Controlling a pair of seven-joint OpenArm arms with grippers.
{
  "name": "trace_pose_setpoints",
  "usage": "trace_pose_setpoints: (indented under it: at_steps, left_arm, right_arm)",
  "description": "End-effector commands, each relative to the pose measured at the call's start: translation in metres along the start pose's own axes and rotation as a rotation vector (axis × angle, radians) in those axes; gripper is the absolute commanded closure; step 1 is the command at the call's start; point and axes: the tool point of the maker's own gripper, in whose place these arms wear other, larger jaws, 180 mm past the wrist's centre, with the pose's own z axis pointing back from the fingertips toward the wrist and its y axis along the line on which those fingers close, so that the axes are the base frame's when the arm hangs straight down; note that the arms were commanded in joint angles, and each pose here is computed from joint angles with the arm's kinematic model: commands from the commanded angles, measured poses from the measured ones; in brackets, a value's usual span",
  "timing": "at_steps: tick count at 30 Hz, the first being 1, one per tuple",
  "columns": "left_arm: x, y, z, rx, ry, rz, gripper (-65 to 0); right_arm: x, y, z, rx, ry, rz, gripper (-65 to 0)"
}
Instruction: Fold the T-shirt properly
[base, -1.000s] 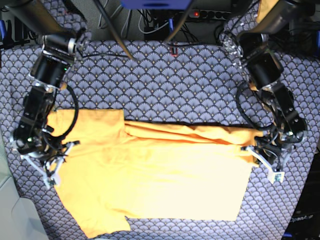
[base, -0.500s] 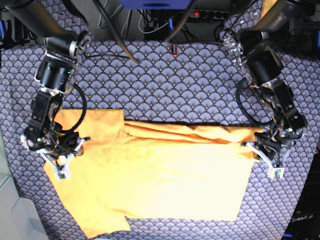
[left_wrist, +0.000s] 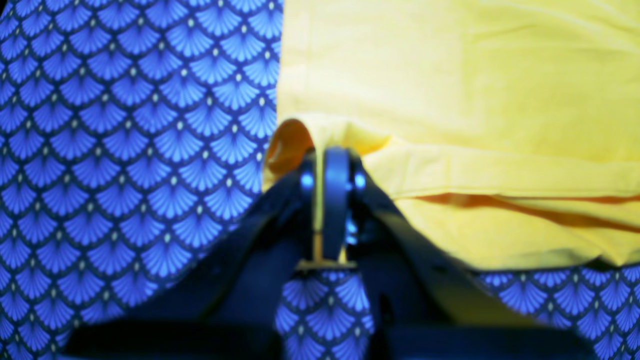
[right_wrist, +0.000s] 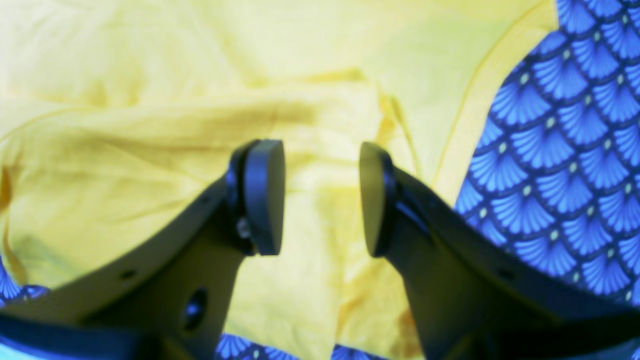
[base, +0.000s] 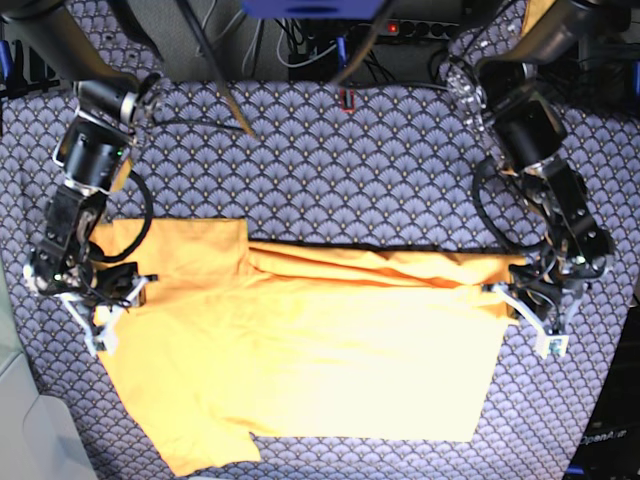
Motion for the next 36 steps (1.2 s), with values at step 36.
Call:
trace_pose_setpoints:
  at_steps: [36]
  left_arm:
    - [0.015,0.006,0.006,0.013,-0.054,-0.006,0.0]
  right_arm:
    - [-0.008,0.001,0.0,0.004,-0.056,-0.051,-14.7]
